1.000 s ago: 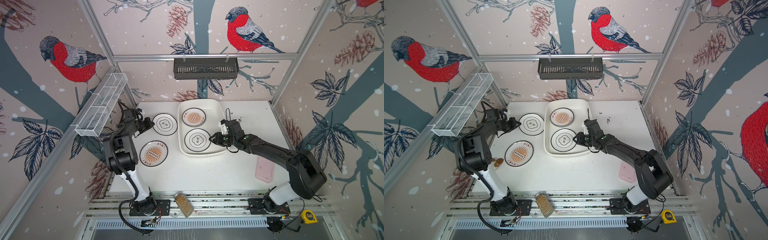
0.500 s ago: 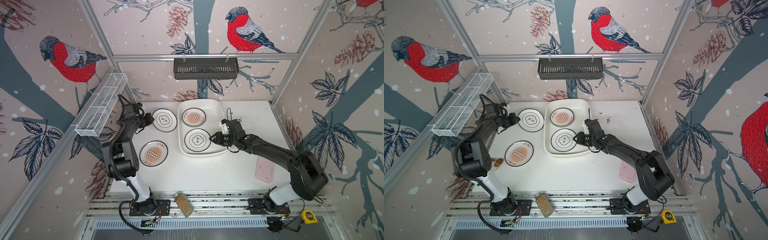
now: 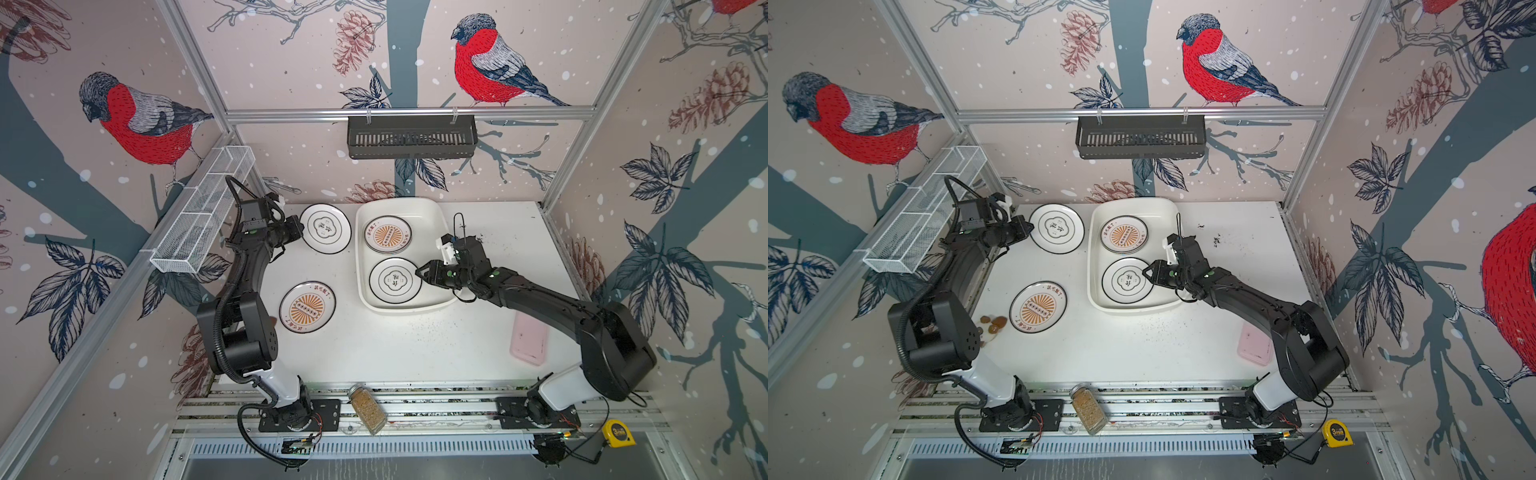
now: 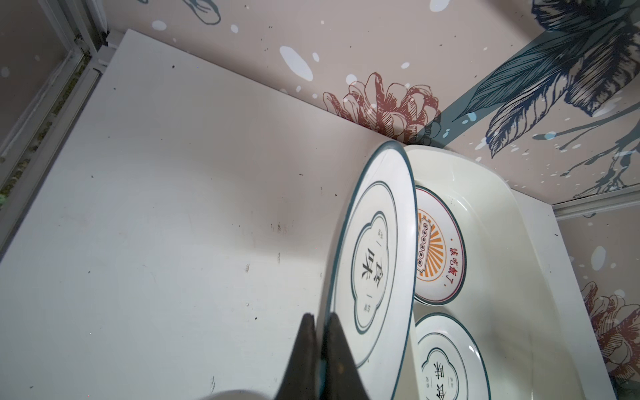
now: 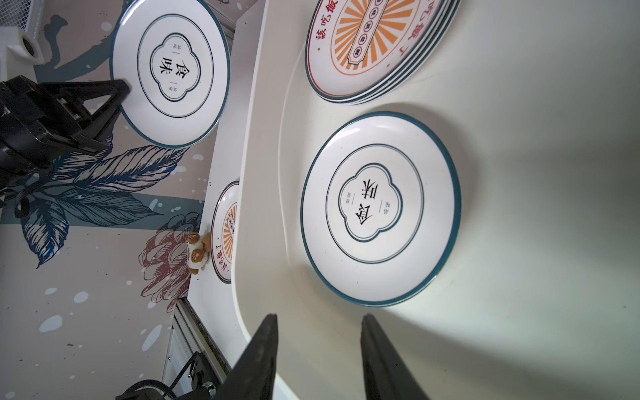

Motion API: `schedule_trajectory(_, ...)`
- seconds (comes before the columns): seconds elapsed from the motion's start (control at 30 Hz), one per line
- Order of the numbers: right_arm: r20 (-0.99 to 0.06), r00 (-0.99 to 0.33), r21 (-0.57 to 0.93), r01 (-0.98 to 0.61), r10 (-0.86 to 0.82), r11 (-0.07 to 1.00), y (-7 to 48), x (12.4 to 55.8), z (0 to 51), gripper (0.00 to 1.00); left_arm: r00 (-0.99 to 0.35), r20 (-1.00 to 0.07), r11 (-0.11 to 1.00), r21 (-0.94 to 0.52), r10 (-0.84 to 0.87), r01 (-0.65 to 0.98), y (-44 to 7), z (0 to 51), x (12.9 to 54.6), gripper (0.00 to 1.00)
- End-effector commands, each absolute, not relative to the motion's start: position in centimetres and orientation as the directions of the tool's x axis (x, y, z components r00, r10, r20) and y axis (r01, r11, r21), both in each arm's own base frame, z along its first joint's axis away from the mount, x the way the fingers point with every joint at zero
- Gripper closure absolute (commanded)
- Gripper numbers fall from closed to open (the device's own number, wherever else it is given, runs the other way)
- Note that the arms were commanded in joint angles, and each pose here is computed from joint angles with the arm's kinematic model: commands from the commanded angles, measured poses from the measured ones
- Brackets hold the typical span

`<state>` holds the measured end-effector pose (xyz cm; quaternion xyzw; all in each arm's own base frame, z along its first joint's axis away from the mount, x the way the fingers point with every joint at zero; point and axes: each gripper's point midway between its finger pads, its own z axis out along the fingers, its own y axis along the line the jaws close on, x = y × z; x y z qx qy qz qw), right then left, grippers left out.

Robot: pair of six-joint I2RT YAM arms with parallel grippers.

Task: Place the plates into the plastic bin on the countertop
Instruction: 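Lift the plate upright with the left gripper while the right gripper withdraws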

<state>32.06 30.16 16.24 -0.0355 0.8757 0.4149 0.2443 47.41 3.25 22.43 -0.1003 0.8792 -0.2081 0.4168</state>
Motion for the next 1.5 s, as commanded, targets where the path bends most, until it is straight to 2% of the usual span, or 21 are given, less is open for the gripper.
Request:
schedule_trajectory(0.0, -0.496, -0.857, 0.72, -0.316, 0.14, 0.617, 30.7, 32.5, 17.5, 0.57, -0.609, -0.71, 0.881, -0.471, -0.354, 0.037, 2.3, 24.7, 47.2, 1.0)
schedule_trajectory(0.4, -0.528, -0.833, 0.759, -0.375, 0.166, 0.532, 30.6, 33.2, 19.9, 0.55, -0.592, -0.751, 0.863, -0.474, -0.292, 0.175, -2.2, 29.1, 45.8, 1.0)
schedule_trajectory(0.63, -0.574, -0.788, 0.778, -0.441, 0.221, 0.447, 27.5, 32.9, 22.7, 0.54, -0.611, -0.76, 0.837, -0.469, -0.222, 0.28, -6.8, 31.0, 44.8, 1.0)
schedule_trajectory(0.8, -0.607, -0.753, 0.762, -0.461, 0.254, 0.455, 24.3, 31.9, 24.2, 0.53, -0.621, -0.765, 0.814, -0.464, -0.169, 0.349, -10.2, 31.7, 43.8, 1.0)
schedule_trajectory(0.97, -0.617, -0.729, 0.753, -0.437, 0.296, 0.492, 20.9, 30.7, 24.2, 0.51, -0.668, -0.736, 0.729, -0.519, -0.115, 0.447, -14.4, 30.9, 42.6, 1.0)
schedule_trajectory(1.1, -0.612, -0.718, 0.75, -0.395, 0.331, 0.53, 18.8, 29.7, 23.2, 0.45, -0.69, -0.721, 0.683, -0.538, -0.068, 0.494, -16.8, 30.1, 41.8, 1.0)
schedule_trajectory(1.47, -0.618, -0.709, 0.746, -0.391, 0.34, 0.539, 17.5, 28.1, 22.1, 0.44, -0.7, -0.713, 0.541, -0.573, 0.04, 0.615, -21.6, 29.9, 39.5, 1.0)
